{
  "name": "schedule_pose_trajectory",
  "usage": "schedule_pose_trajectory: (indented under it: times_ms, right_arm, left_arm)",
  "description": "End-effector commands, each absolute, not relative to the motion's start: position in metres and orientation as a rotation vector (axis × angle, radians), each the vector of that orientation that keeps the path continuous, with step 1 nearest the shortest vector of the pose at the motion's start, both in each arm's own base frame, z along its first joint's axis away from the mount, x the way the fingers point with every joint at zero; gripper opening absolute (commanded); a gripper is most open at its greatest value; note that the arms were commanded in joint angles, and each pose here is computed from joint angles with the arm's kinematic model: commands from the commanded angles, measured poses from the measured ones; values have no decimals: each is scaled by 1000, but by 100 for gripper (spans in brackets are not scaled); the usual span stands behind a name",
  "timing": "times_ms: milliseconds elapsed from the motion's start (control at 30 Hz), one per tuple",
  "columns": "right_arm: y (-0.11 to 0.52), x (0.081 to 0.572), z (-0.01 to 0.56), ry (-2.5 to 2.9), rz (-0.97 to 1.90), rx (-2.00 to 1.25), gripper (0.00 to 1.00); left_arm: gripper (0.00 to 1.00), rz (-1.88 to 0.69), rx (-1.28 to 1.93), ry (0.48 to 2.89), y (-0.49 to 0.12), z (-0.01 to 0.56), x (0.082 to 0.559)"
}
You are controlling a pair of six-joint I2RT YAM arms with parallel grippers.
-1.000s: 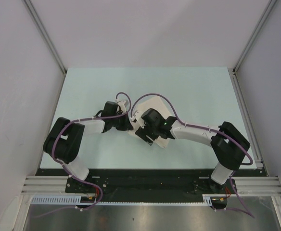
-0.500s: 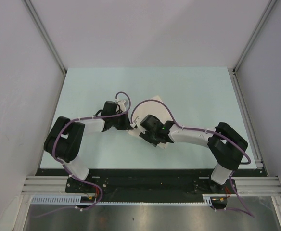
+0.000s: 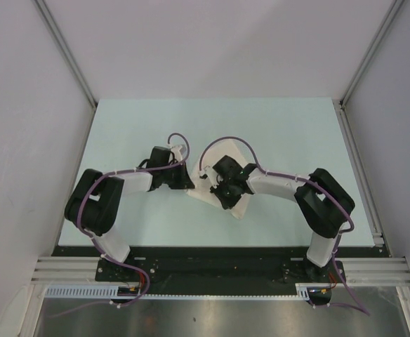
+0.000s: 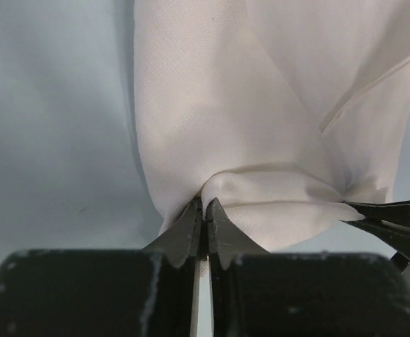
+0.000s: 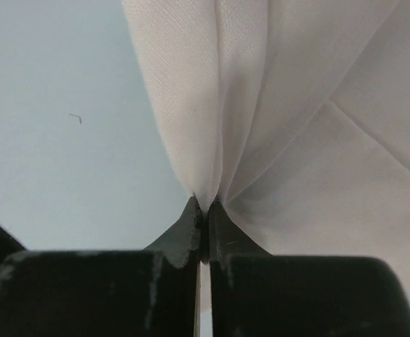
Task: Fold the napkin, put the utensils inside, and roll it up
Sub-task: Roll the napkin with the utensil
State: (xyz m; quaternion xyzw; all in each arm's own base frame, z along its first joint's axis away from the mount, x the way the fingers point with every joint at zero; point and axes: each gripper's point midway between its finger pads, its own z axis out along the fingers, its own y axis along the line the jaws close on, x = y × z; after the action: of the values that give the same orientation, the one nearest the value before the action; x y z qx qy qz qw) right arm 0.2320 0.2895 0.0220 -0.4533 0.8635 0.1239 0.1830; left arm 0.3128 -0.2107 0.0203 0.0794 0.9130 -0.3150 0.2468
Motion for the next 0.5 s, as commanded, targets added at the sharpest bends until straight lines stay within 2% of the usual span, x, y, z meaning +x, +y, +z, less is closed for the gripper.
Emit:
schedule_pose_trajectory:
  times_ms: [0, 33, 100, 133, 233, 333, 467]
  right_arm:
    - [300, 192, 21, 2602, 774, -1313, 0]
    - [305, 187, 27, 2601, 872, -1313, 0]
    - [304, 187, 33, 2620, 973, -1279, 0]
    - [308, 182, 39, 2614, 1078, -1270, 0]
    - [310, 184, 52, 2605, 1273, -1204, 0]
    - [309, 190, 55, 2614, 1398, -1132, 0]
    - [306, 199, 48, 2646, 1480, -1067, 0]
  left_arm:
    - [13, -852, 171, 2439, -206, 39, 331]
    - [25, -853, 160, 2430, -206, 43, 333]
    - [40, -848, 147, 2390, -202, 57, 337]
    - [51, -844, 143, 2375, -200, 62, 339]
    - [67, -831, 134, 2341, -194, 73, 338]
    - [77, -836, 129, 2328, -192, 74, 331]
    - [80, -866, 136, 2339, -192, 65, 319]
